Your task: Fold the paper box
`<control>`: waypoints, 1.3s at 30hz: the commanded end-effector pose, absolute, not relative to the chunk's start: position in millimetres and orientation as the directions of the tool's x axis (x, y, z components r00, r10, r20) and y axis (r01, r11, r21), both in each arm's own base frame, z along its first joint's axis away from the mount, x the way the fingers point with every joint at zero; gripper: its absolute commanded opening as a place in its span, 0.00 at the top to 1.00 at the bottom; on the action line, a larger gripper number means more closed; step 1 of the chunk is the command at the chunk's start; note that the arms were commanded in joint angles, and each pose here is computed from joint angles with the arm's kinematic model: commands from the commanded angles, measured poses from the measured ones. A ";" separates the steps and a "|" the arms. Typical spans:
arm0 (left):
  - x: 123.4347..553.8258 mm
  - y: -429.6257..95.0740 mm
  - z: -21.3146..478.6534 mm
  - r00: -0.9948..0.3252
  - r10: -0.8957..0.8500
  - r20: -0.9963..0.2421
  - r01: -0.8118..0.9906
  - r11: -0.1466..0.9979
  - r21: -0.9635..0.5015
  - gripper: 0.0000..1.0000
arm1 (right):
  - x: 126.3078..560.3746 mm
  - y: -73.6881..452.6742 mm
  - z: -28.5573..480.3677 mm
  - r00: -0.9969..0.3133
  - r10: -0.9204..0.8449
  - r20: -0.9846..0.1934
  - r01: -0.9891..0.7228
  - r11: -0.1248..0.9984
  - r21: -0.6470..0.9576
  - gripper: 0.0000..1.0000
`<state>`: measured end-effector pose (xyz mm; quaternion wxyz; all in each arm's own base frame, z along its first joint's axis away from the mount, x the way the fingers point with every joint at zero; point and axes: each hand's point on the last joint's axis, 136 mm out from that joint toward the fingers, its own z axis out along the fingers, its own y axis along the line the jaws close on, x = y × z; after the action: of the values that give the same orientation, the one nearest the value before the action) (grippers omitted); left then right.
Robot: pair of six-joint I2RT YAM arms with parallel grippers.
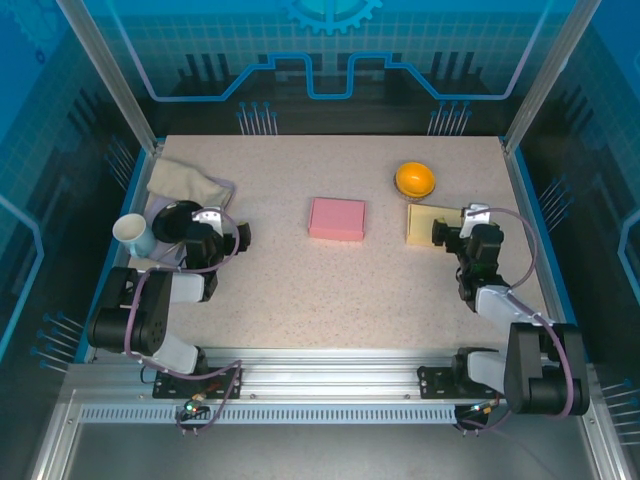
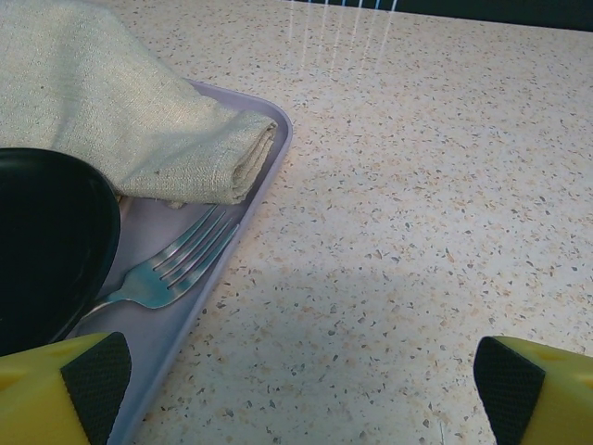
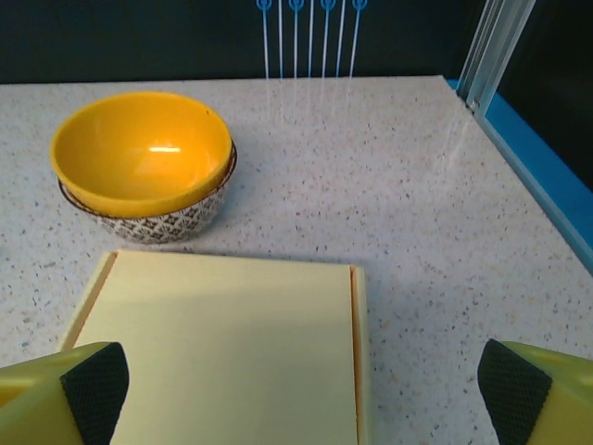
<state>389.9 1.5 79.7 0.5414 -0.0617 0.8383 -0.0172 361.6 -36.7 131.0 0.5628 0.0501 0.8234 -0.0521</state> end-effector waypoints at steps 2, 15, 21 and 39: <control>395.8 1.0 90.0 -0.383 -0.100 -0.918 -0.061 0.995 -0.083 0.01 | 367.6 -33.9 123.0 -0.357 -0.001 -0.934 0.138 0.989 -0.054 0.00; 396.0 0.5 90.2 -0.384 -0.099 -0.918 -0.059 0.995 -0.083 0.01 | 346.4 -8.9 134.9 -0.204 0.014 -0.979 0.058 0.998 0.002 0.00; 396.2 -1.1 89.9 -0.387 -0.094 -0.917 -0.048 0.996 -0.081 0.01 | 372.2 3.6 111.5 -0.258 -0.024 -0.966 0.034 0.999 -0.034 0.00; 396.8 -1.8 90.7 -0.386 -0.094 -0.918 -0.044 0.996 -0.083 0.01 | 395.3 18.0 94.3 -0.378 -0.078 -0.922 -0.031 0.997 -0.072 0.00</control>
<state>390.5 0.0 80.0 0.5409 -0.0518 0.8393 -0.0157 395.0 18.3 97.5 0.5623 -0.0283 0.8262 -0.0200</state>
